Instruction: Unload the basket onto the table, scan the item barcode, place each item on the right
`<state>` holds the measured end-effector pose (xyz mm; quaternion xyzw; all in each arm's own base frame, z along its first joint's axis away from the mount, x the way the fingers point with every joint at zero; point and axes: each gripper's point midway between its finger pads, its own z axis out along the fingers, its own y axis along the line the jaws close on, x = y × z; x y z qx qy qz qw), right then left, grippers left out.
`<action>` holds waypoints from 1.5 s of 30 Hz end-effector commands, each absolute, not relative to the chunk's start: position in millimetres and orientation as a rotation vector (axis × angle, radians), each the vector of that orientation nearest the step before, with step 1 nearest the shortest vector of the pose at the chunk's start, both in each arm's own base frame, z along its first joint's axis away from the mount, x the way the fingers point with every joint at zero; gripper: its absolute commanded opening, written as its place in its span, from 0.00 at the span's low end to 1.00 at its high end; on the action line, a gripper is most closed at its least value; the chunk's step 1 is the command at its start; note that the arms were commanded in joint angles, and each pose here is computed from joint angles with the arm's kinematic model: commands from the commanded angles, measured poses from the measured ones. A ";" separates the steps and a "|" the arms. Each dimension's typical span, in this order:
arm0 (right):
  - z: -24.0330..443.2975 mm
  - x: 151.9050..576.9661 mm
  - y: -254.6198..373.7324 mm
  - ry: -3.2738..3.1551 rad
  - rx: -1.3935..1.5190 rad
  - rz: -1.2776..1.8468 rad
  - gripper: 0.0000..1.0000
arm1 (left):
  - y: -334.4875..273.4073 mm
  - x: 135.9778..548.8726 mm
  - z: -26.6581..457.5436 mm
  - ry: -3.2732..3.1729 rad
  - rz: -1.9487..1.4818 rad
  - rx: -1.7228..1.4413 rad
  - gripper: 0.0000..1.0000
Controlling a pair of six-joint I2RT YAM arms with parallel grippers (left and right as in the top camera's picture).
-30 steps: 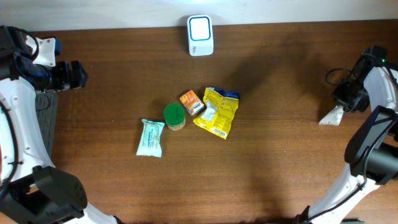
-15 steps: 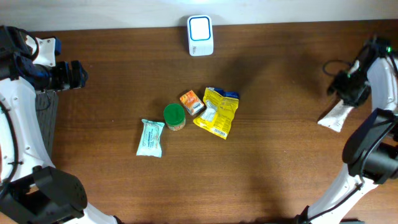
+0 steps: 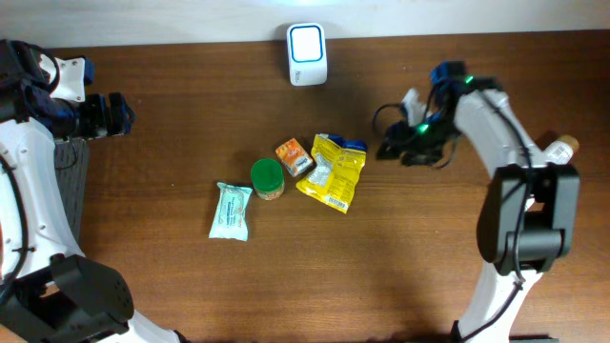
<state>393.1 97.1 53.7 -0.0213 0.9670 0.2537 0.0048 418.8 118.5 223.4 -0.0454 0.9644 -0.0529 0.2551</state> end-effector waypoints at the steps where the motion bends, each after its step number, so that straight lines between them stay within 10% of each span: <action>1: 25.3 370.3 129.0 3.040 -0.180 0.874 0.62 | 116.7 421.9 223.0 2.615 -0.156 -0.097 0.99; 23: -93.9 342.3 145.8 3.171 -0.002 0.371 0.52 | 116.7 421.9 223.0 2.615 -0.156 -0.097 0.99; 33: -103.1 332.2 137.1 3.225 0.034 0.348 0.04 | 116.7 421.9 223.0 2.615 -0.156 -0.097 0.99; 45: 48.2 368.0 156.6 3.015 -0.083 0.821 0.04 | 116.7 421.9 223.0 2.615 -0.156 -0.097 0.99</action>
